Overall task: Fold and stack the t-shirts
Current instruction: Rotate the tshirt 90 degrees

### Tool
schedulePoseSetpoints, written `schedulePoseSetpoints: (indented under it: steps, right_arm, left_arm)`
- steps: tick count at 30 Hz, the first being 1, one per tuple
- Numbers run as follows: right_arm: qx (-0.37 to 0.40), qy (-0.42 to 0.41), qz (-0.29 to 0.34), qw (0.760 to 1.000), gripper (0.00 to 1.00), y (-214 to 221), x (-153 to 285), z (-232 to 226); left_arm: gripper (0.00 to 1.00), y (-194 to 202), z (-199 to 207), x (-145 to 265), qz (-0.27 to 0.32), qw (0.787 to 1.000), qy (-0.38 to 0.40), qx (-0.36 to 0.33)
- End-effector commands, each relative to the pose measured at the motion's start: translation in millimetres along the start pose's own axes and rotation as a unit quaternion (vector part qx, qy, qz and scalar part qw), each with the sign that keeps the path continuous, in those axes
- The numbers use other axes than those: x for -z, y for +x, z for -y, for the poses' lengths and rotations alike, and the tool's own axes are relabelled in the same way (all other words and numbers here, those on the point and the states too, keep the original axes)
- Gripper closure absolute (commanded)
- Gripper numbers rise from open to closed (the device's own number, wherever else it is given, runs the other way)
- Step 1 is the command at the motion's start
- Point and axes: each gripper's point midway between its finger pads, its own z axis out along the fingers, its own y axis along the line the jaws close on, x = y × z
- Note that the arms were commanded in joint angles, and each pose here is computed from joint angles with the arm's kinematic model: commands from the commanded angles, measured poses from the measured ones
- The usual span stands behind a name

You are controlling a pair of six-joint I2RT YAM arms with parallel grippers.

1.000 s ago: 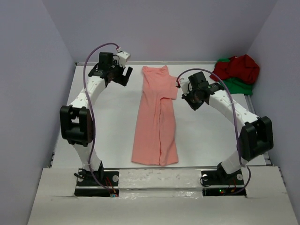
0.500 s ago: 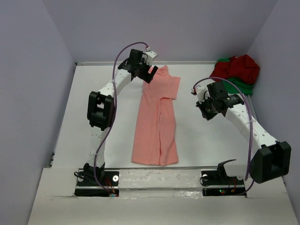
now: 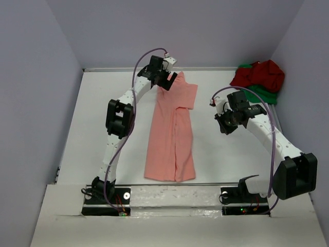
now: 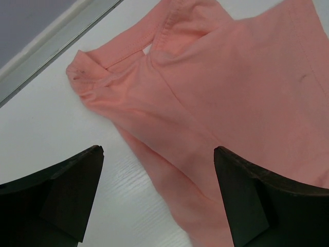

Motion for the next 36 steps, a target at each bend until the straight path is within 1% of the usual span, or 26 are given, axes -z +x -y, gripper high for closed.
schedulePoseSetpoints:
  steps: [1,5,12,14,18,21,22,23,26,29,31,34,35,36]
  right_arm:
    - [-0.007,-0.012,0.003,1.000,0.99,-2,-2,-2]
    - [-0.008,-0.016,-0.001,1.000,1.00,-3,-4,-2]
    - [-0.011,-0.027,-0.007,1.000,1.00,1,-7,-6]
    - [-0.011,-0.028,-0.009,1.000,1.00,2,-8,-7]
    - [-0.014,-0.032,-0.016,0.999,1.00,4,-12,-7]
    - [-0.016,-0.037,-0.024,0.999,1.00,5,-15,-8]
    - [-0.017,-0.039,-0.025,0.999,1.00,5,-15,-8]
    - [-0.018,-0.042,-0.029,0.999,1.00,6,-18,-9]
    - [-0.020,-0.053,-0.031,0.998,1.00,4,-18,-11]
    - [-0.020,-0.071,-0.023,0.997,1.00,-3,-18,-16]
    - [-0.016,-0.099,-0.026,0.995,1.00,-5,-20,-23]
    - [-0.006,-0.126,-0.022,0.992,1.00,-23,-16,-26]
    - [-0.006,-0.154,-0.033,0.987,1.00,-23,-18,-32]
    - [-0.004,-0.168,-0.029,0.985,1.00,-30,-15,-35]
  left_arm:
    - [0.02,-18,3,0,0.021,1.000,-0.009,0.007]
    - [0.02,-6,7,-9,0.006,1.000,-0.004,0.013]
    - [0.02,3,3,-14,-0.007,1.000,-0.019,0.014]
    - [0.04,4,0,-15,-0.009,0.999,-0.026,0.017]
    - [0.06,8,-1,-18,-0.015,0.999,-0.032,0.019]
    - [0.17,10,-1,-20,-0.015,0.999,-0.031,0.019]
    - [0.23,9,0,-20,-0.014,0.999,-0.030,0.021]
    - [0.37,9,1,-21,-0.014,0.999,-0.027,0.020]
    - [0.50,9,3,-22,-0.014,0.999,-0.020,0.023]
    - [0.50,10,7,-23,-0.013,1.000,-0.012,0.025]
    - [0.50,11,8,-25,-0.015,1.000,-0.010,0.026]
    - [0.50,13,8,-25,-0.017,0.999,-0.012,0.025]
    - [0.50,13,8,-25,-0.018,0.999,-0.013,0.025]
    - [0.50,14,8,-25,-0.019,0.999,-0.013,0.025]
